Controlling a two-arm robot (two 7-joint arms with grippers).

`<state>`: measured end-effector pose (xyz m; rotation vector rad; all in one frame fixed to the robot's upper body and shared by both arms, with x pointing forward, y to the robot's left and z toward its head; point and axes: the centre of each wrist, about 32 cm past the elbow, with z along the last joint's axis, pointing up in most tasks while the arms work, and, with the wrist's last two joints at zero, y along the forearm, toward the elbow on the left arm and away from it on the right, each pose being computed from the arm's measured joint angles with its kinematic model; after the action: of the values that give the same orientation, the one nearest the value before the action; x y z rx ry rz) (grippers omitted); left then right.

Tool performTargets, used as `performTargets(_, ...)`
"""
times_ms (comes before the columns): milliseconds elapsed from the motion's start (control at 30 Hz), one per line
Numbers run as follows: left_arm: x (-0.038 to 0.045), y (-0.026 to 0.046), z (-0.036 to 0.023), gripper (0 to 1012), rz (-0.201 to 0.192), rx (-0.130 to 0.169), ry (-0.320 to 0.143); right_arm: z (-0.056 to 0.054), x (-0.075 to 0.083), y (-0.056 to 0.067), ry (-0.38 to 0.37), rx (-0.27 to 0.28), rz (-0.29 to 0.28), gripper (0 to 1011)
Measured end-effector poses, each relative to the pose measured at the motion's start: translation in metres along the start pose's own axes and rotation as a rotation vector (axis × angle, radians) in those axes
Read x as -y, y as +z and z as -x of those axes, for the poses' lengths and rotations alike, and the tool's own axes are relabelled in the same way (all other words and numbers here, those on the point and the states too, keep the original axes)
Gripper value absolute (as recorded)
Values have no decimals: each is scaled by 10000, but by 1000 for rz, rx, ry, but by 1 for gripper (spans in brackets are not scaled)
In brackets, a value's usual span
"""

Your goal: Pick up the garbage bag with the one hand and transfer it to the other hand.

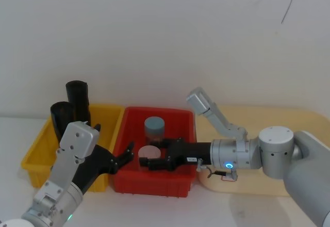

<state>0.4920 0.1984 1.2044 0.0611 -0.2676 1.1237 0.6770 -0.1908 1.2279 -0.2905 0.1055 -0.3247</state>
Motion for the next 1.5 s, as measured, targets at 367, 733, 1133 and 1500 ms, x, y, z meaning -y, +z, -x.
performTargets(367,0,0,0,1001,0,0,0,-3,-4,-3,0,-1,-1,650)
performTargets(733,0,0,0,1001,0,0,0,-5,-3,-2,-1,-2,-1,650)
performTargets(1133,17,168,-80,1001,36,18,37,-6,-5,-3,-2,-3,-1,650)
performTargets(1500,-1,679,-475,1001,54,39,81,-6,-5,-4,-2,-3,-1,650)
